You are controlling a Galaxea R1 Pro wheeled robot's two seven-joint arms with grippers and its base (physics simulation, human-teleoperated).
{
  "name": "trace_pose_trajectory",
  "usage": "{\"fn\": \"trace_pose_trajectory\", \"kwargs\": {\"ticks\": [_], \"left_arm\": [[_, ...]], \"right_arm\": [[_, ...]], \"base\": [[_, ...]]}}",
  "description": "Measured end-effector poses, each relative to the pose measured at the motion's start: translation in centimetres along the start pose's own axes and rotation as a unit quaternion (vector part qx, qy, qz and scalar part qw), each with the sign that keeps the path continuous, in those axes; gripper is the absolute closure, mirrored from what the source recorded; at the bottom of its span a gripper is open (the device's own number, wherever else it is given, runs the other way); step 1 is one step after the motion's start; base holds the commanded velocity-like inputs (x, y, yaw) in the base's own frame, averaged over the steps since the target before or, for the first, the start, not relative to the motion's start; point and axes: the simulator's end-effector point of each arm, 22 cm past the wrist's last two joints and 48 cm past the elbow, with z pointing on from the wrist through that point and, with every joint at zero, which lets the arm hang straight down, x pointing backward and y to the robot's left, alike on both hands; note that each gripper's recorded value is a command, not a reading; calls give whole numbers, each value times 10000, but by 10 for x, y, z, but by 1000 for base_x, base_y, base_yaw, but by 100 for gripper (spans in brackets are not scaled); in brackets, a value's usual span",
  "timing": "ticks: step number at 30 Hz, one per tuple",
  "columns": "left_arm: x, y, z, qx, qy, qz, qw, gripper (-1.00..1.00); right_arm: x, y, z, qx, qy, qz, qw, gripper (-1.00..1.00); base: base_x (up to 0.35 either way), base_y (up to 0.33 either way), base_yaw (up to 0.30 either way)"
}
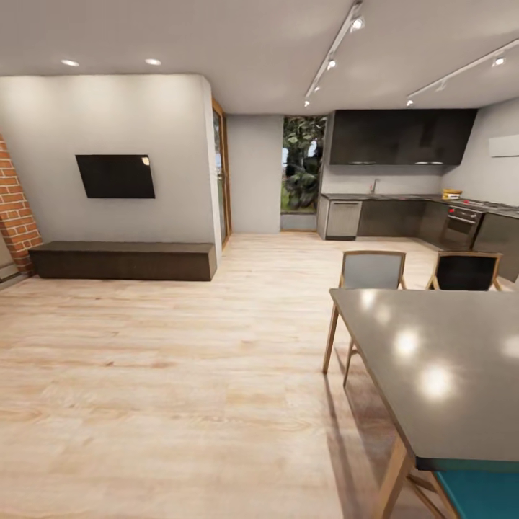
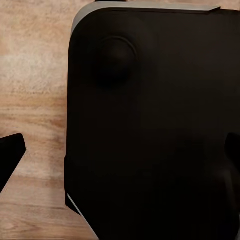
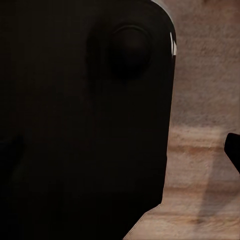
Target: In the kitchen, take the popcorn bag from the countertop, put it into the microwave, and heat it until the popcorn is cooked so the cooked popcorn ends up inside the bag.
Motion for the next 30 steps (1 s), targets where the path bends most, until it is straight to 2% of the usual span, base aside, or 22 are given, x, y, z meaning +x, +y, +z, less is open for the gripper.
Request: {"fn": "trace_pose_trajectory", "kwargs": {"ticks": [9, 30], "left_arm": [[5, 0, 0, 0, 115, 8, 9999, -100], [5, 0, 0, 0, 120, 9, 9999, -100]], "right_arm": [[0, 0, 0, 6, -7, 0, 10000, -100], [-1, -1, 0, 13, -15, 13, 10000, -100]], "base": [[323, 54, 0], [326, 0, 0]]}}
